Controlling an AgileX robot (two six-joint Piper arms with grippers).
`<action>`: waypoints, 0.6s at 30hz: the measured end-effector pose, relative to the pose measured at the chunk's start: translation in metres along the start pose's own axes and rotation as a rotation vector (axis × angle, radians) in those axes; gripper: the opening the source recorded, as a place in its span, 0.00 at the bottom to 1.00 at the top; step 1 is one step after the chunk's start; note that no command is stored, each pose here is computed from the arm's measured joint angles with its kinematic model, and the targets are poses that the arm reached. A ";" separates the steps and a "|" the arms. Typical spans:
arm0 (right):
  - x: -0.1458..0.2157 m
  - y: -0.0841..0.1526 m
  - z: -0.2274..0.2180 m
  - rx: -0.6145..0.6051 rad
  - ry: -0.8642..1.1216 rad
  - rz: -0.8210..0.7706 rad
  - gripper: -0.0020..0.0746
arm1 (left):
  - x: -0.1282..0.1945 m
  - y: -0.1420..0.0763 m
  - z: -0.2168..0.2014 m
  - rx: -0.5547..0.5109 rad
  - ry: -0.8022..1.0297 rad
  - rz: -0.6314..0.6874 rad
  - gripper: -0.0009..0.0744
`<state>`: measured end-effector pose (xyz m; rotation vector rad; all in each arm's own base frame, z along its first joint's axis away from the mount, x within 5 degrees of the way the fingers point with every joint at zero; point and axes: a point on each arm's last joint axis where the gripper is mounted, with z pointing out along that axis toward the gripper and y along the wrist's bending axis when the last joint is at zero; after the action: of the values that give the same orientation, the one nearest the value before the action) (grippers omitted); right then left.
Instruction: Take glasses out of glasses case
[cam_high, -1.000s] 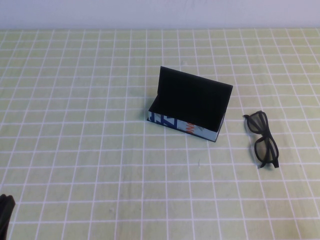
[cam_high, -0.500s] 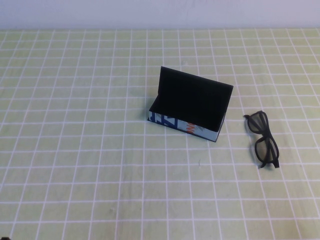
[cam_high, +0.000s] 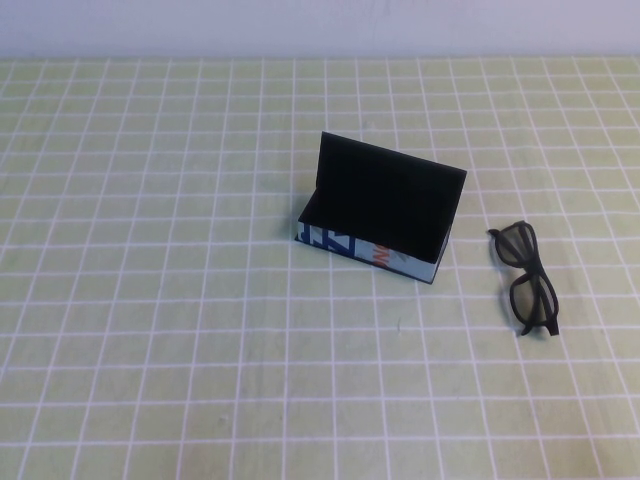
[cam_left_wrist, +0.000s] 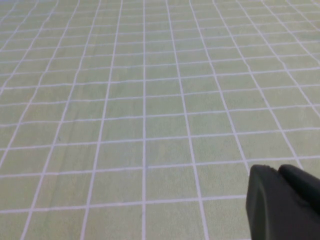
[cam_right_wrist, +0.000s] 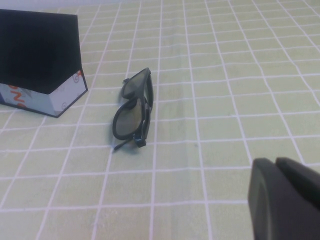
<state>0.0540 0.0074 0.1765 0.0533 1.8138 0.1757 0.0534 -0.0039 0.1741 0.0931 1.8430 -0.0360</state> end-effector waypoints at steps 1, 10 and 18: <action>0.000 0.000 0.000 0.000 0.000 0.000 0.00 | 0.000 0.000 0.000 -0.002 0.004 0.003 0.01; 0.000 0.000 0.000 0.000 0.000 0.000 0.00 | 0.001 0.001 0.000 -0.006 0.011 0.006 0.01; 0.000 0.000 0.000 0.000 0.000 0.000 0.00 | 0.000 0.001 -0.001 -0.006 0.007 0.008 0.01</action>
<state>0.0540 0.0074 0.1765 0.0533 1.8138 0.1757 0.0529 -0.0033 0.1737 0.0960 1.8497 -0.0245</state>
